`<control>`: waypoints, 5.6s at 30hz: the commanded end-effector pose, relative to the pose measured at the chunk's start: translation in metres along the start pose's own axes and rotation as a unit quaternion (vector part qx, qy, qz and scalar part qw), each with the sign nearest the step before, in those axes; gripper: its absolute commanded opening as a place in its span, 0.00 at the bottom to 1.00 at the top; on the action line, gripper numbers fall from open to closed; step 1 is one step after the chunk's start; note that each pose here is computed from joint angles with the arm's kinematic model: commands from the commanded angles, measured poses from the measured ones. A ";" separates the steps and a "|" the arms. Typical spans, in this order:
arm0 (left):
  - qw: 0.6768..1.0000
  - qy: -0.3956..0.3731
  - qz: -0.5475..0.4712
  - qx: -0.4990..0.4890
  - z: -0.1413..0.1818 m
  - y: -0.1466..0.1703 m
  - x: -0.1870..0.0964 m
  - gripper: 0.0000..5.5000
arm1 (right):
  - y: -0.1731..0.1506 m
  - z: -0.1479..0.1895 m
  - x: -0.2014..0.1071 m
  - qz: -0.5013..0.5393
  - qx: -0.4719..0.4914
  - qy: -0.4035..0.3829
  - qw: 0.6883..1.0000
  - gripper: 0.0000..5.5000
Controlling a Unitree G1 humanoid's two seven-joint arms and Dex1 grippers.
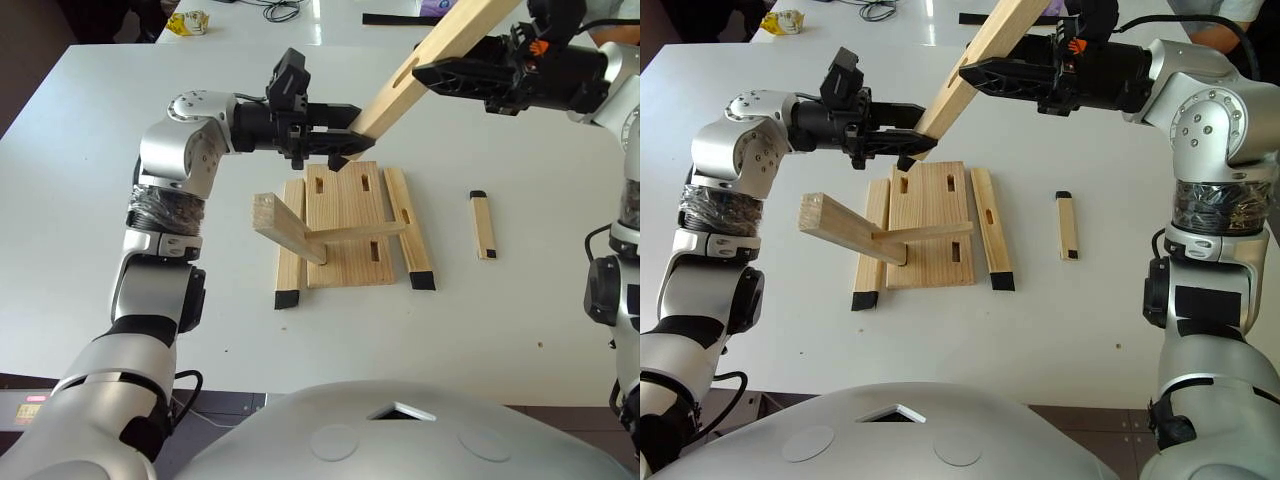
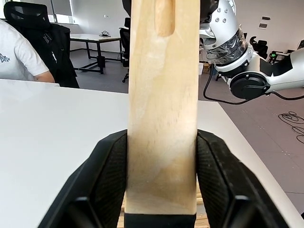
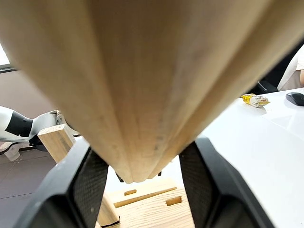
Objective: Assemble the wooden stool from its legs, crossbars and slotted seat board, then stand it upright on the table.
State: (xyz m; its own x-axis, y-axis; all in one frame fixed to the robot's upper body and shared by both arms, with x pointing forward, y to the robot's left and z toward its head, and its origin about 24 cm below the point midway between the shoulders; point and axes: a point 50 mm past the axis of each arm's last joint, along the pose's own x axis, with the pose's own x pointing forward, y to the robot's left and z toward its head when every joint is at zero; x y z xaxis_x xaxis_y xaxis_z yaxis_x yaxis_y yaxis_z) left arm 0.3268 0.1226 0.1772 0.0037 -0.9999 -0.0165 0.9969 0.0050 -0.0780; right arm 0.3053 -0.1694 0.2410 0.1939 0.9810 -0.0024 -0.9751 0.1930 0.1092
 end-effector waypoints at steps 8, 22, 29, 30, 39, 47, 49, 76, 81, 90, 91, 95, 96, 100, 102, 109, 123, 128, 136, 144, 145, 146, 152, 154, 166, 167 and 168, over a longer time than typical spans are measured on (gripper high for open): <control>0.993 0.019 0.114 -0.013 0.001 0.018 -0.014 0.68 | 0.000 -0.004 -0.001 -0.023 -0.007 0.003 1.000 0.38; 0.960 0.140 0.230 0.080 -0.022 -0.048 -0.112 0.81 | 0.025 0.002 -0.057 -0.115 -0.093 0.092 0.985 0.38; 0.946 0.217 0.232 0.062 -0.060 -0.092 -0.129 0.81 | 0.059 -0.025 -0.065 -0.085 -0.105 0.167 0.977 0.38; 0.948 0.212 0.230 0.055 -0.062 -0.098 -0.127 0.81 | 0.063 -0.029 -0.063 -0.080 -0.101 0.170 0.977 0.38; 0.949 0.215 0.223 0.055 -0.072 -0.113 -0.114 0.81 | 0.091 -0.061 -0.050 -0.033 -0.067 0.182 0.981 0.38; 0.957 0.223 0.180 0.055 -0.075 -0.118 -0.105 0.81 | 0.091 -0.071 -0.038 -0.027 -0.077 0.171 0.982 0.38; 0.957 0.224 0.174 0.055 -0.074 -0.117 -0.105 0.81 | 0.089 -0.073 -0.036 -0.032 -0.081 0.167 0.982 0.38; 0.969 0.181 0.159 0.060 -0.057 -0.109 -0.084 0.81 | 0.087 -0.103 -0.036 -0.004 -0.051 0.179 0.983 0.38; 0.969 0.177 0.161 0.059 -0.056 -0.110 -0.080 0.81 | 0.091 -0.103 -0.038 0.009 -0.037 0.186 0.982 0.38; 0.970 0.164 0.170 0.059 -0.057 -0.117 -0.071 0.81 | 0.084 -0.103 -0.042 0.020 -0.021 0.218 0.976 0.37; 0.970 0.162 0.172 0.059 -0.058 -0.117 -0.070 0.81 | 0.082 -0.103 -0.041 0.022 -0.020 0.220 0.975 0.37; 0.970 0.158 0.176 0.057 -0.060 -0.118 -0.066 0.81 | 0.072 -0.106 -0.037 0.028 -0.027 0.236 0.971 0.37; 0.970 0.157 0.176 0.057 -0.061 -0.118 -0.065 0.81 | 0.071 -0.106 -0.036 0.033 -0.030 0.239 0.970 0.37; 0.970 0.149 0.179 0.063 -0.059 -0.118 -0.057 0.81 | 0.069 -0.101 -0.021 0.066 -0.049 0.242 0.967 0.37; 0.972 0.141 0.176 0.070 -0.055 -0.117 -0.052 0.81 | 0.070 -0.100 -0.014 0.082 -0.055 0.242 0.965 0.37; 0.978 0.115 0.139 0.104 -0.036 -0.114 -0.024 0.81 | 0.072 -0.119 0.004 0.107 -0.054 0.275 0.954 0.37; 0.979 0.140 0.100 0.105 -0.046 -0.111 -0.010 0.81 | 0.074 -0.200 0.029 0.084 0.061 0.315 0.943 0.37; 0.978 0.149 0.112 0.096 -0.050 -0.106 -0.017 0.81 | 0.075 -0.197 0.026 0.077 0.068 0.304 0.947 0.37; 0.970 0.181 0.138 0.086 -0.057 -0.107 -0.045 0.81 | 0.074 -0.181 0.010 0.060 0.055 0.299 0.951 0.37; 0.955 0.224 0.175 0.085 -0.067 -0.105 -0.081 0.81 | 0.076 -0.164 -0.005 0.045 0.040 0.297 0.953 0.37; 0.954 0.223 0.180 0.084 -0.067 -0.104 -0.083 0.81 | 0.075 -0.163 -0.006 0.043 0.039 0.296 0.953 0.37; 0.953 0.223 0.186 0.083 -0.069 -0.103 -0.085 0.81 | 0.074 -0.162 -0.006 0.040 0.037 0.295 0.954 0.37; 0.945 0.228 0.219 0.083 -0.078 -0.096 -0.094 0.81 | 0.071 -0.150 -0.006 0.035 0.024 0.284 0.958 0.37; 0.942 0.227 0.232 0.085 -0.078 -0.093 -0.097 0.81 | 0.071 -0.146 -0.006 0.034 0.018 0.279 0.959 0.37; 0.912 0.272 0.285 0.112 -0.087 -0.083 -0.133 0.81 | 0.061 -0.133 -0.014 -0.034 0.007 0.280 0.959 0.60; 0.914 0.266 0.287 0.111 -0.086 -0.084 -0.131 0.81 | 0.061 -0.131 -0.018 -0.042 0.002 0.284 0.958 0.60; 0.916 0.260 0.285 0.111 -0.086 -0.087 -0.129 0.81 | 0.060 -0.129 -0.024 -0.054 -0.001 0.287 0.957 0.60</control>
State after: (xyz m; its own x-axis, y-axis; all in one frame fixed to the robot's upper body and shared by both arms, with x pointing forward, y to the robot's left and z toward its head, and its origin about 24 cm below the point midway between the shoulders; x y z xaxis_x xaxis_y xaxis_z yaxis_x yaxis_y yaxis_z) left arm 0.2340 0.2541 0.0955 0.5323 -0.6880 -0.4932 0.8460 0.4525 0.2819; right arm 0.2257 -0.1676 0.1113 0.1458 0.8314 -0.5363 -0.9606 0.2486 0.1242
